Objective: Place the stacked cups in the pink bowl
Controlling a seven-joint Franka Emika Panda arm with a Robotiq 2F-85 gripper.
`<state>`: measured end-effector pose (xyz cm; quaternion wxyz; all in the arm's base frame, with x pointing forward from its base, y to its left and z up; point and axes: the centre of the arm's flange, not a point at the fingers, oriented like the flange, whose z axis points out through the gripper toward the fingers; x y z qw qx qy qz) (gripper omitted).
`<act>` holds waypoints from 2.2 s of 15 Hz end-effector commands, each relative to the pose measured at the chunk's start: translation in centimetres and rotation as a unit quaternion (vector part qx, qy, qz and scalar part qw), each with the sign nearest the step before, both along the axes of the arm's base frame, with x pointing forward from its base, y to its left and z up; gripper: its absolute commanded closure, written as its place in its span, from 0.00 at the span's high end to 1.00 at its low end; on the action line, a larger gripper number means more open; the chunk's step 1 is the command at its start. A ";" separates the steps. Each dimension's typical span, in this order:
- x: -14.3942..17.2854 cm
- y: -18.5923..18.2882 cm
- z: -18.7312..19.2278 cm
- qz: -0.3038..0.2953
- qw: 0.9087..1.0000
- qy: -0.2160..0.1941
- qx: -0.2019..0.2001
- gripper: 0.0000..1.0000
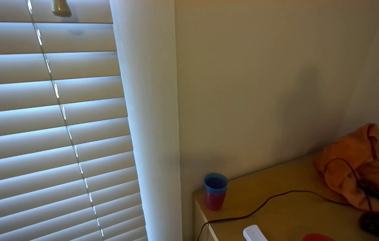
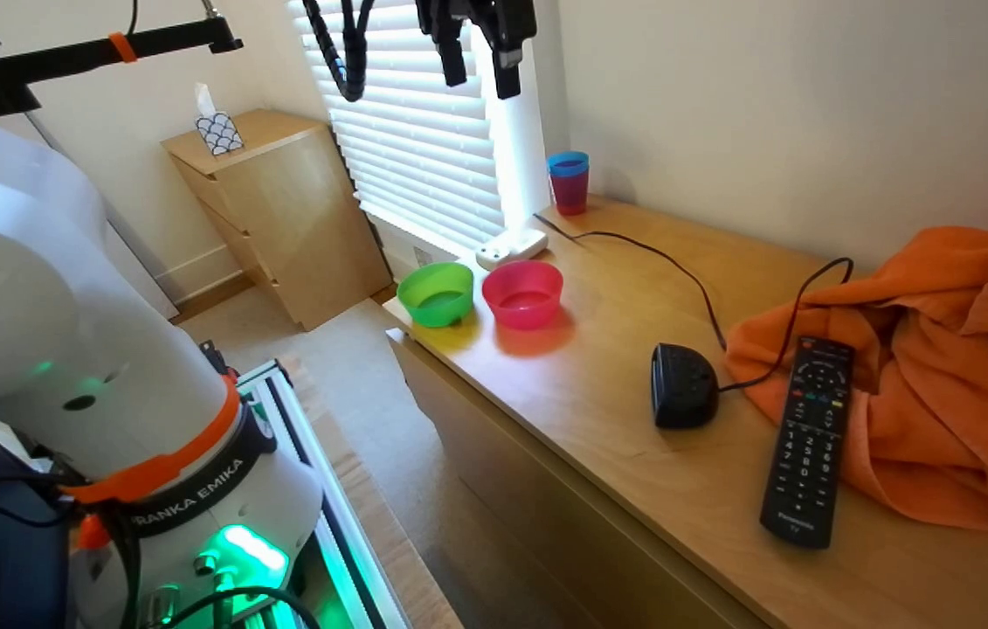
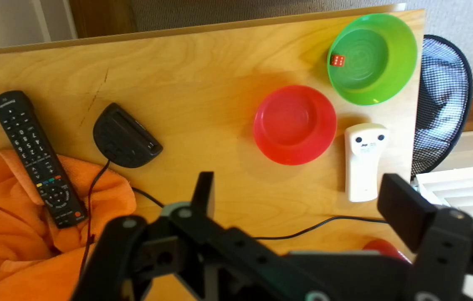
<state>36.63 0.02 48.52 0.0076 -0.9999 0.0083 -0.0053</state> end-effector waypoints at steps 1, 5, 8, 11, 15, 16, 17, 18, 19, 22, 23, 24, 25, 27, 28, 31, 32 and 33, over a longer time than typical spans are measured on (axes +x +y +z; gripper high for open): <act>0.0 0.0 0.0 0.000 1.000 0.000 0.000 1.00; 0.0 0.0 0.0 0.000 1.000 0.000 0.000 1.00; 0.0 0.0 0.0 0.000 1.000 0.000 0.000 1.00; 0.0 0.0 0.0 0.000 1.000 0.000 0.000 1.00; 0.0 0.0 0.0 0.000 1.000 0.000 0.000 1.00; 0.0 0.0 0.0 0.000 1.000 0.000 0.000 1.00; 0.0 0.0 0.0 0.000 1.000 0.000 0.000 1.00; 0.0 0.0 0.0 0.000 1.000 0.000 0.000 1.00; 0.0 0.0 0.0 0.000 1.000 0.000 0.000 1.00; 0.0 0.0 0.0 0.000 1.000 0.000 0.000 1.00; 0.0 0.0 0.0 0.000 1.000 0.000 0.000 1.00; 0.0 0.0 0.0 0.000 1.000 0.000 0.000 1.00; 0.0 0.0 0.0 0.000 1.000 0.000 0.000 1.00; 0.0 0.0 0.0 0.000 1.000 0.000 0.000 1.00; 0.4 0.2 -0.1 -0.008 1.000 -0.004 0.007 1.00; 3.5 1.6 -0.8 -0.023 0.999 -0.040 0.017 1.00; 4.9 2.4 -1.2 -0.019 0.998 -0.053 0.025 1.00; 6.1 3.2 -1.7 -0.016 0.997 -0.065 0.030 1.00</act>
